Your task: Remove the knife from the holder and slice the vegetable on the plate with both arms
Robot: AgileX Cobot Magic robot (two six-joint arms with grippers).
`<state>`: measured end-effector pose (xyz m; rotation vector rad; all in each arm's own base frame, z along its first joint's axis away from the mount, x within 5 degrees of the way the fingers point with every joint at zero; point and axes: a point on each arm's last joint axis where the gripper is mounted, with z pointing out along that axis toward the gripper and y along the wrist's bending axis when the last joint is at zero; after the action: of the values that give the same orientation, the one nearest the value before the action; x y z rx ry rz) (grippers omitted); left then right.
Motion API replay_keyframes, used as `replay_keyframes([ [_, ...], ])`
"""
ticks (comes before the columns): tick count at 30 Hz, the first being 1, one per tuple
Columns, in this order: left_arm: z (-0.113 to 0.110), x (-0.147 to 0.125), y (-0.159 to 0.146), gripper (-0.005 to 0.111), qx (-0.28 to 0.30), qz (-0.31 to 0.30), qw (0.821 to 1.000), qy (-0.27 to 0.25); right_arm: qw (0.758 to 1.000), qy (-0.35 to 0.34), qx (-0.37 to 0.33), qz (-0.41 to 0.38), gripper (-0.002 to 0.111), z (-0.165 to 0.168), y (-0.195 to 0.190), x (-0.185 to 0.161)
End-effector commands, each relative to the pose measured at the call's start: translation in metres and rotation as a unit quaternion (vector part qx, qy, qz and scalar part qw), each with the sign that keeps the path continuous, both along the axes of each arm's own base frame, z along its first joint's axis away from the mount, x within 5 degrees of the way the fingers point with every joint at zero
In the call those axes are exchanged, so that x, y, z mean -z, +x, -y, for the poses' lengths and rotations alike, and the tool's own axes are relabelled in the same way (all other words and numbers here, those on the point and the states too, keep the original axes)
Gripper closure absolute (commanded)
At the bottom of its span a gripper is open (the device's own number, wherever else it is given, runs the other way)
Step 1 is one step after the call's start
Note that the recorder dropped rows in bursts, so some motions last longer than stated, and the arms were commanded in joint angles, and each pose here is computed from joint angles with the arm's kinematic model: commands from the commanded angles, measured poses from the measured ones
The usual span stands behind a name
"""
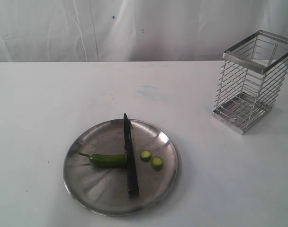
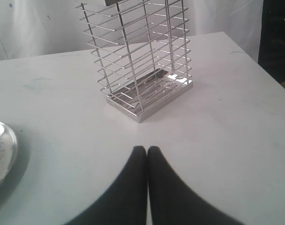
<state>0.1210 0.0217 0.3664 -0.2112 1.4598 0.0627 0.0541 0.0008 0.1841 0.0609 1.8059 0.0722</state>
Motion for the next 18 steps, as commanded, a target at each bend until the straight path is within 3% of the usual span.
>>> replay_keyframes([
  [1,0.002,-0.007,-0.017,0.107,-0.003,0.031,0.999,0.014,1.0,-0.008,0.001,0.005,0.108,0.0,0.0,-0.001],
  [5,-0.006,-0.005,-0.021,0.107,-0.051,0.024,0.998,0.007,1.0,-0.008,0.001,0.005,0.108,0.0,0.0,-0.001],
  [7,-0.006,0.002,-0.02,0.107,-0.048,0.016,0.999,-0.003,1.0,-0.008,0.001,0.005,0.108,0.0,0.0,-0.001],
  [10,0.01,0.021,-0.015,0.107,0.052,0.03,0.992,-0.11,1.0,-0.008,0.001,0.005,0.108,0.0,0.0,-0.001],
  [12,0.023,0.034,-0.013,0.107,0.142,0.057,0.971,-0.183,1.0,-0.008,0.001,0.005,0.108,0.0,0.0,-0.001],
  [13,0.028,0.037,-0.014,0.107,0.176,0.073,0.964,-0.188,1.0,-0.008,0.001,0.005,0.108,0.0,0.0,-0.001],
  [15,0.038,0.042,-0.02,0.107,0.23,0.111,0.955,-0.148,1.0,-0.008,0.001,0.005,0.108,0.0,0.0,-0.001],
  [18,0.039,0.057,-0.025,0.107,0.198,0.106,0.974,0.015,1.0,-0.008,0.001,0.005,0.108,0.0,0.0,-0.001],
])
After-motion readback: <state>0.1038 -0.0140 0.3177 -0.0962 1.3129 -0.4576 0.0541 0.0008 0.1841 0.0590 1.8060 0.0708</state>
